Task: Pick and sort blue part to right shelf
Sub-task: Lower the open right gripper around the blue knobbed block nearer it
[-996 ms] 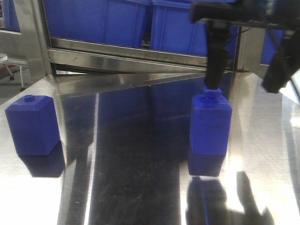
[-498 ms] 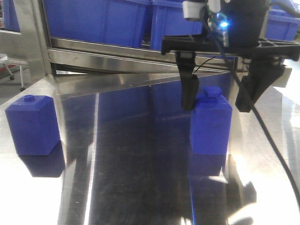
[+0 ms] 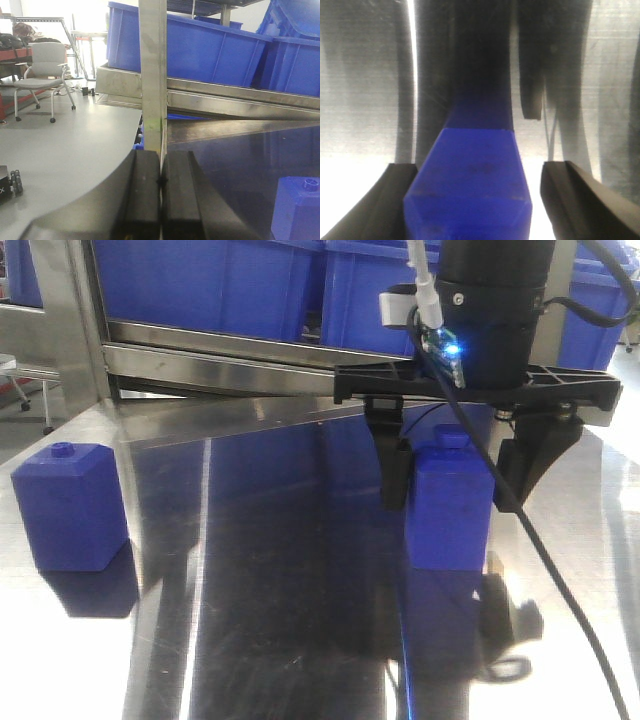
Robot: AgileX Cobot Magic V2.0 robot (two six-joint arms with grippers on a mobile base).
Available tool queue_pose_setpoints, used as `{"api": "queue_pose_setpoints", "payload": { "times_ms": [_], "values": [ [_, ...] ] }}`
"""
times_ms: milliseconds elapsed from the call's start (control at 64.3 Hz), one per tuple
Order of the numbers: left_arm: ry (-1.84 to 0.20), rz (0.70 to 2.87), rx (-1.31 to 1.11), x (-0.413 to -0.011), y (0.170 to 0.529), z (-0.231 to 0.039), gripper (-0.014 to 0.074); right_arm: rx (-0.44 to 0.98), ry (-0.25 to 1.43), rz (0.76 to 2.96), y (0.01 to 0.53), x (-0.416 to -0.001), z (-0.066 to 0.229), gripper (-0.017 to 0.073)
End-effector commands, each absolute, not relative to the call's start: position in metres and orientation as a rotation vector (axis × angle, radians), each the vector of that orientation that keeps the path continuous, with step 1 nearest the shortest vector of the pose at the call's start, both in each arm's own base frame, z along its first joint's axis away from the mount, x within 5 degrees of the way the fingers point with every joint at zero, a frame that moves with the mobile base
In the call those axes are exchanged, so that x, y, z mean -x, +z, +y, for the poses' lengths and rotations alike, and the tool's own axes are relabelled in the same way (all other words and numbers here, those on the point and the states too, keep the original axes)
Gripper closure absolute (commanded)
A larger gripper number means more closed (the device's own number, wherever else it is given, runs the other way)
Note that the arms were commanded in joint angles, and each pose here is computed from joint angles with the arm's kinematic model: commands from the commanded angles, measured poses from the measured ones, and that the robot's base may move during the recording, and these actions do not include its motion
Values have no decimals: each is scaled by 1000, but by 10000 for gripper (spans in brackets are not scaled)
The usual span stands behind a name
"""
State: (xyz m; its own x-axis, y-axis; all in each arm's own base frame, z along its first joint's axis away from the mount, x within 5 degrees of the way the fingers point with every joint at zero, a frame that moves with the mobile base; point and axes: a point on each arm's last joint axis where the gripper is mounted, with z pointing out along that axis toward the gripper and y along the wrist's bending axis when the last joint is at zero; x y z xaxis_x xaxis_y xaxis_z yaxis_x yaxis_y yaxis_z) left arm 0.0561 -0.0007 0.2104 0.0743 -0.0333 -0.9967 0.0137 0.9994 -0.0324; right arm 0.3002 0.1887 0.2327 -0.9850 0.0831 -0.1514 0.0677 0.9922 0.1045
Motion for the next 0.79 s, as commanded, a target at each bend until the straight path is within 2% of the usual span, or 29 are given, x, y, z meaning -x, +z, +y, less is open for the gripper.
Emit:
{"api": "queue_pose_setpoints", "payload": {
  "times_ms": [0,140,622,778],
  "values": [
    [-39,1411,30,-54,211,0,461,-85,202,2891,258,-299,192,-20],
    [-39,1411,30,-54,211,0,461,-122,203,2889,258,-298,193,-20],
    [-39,1411,30,-54,211,0,461,-115,183,2912,257,-296,193,-16],
    [-39,1411,30,-54,211,0,461,-113,181,2911,257,-296,193,75]
  ]
}}
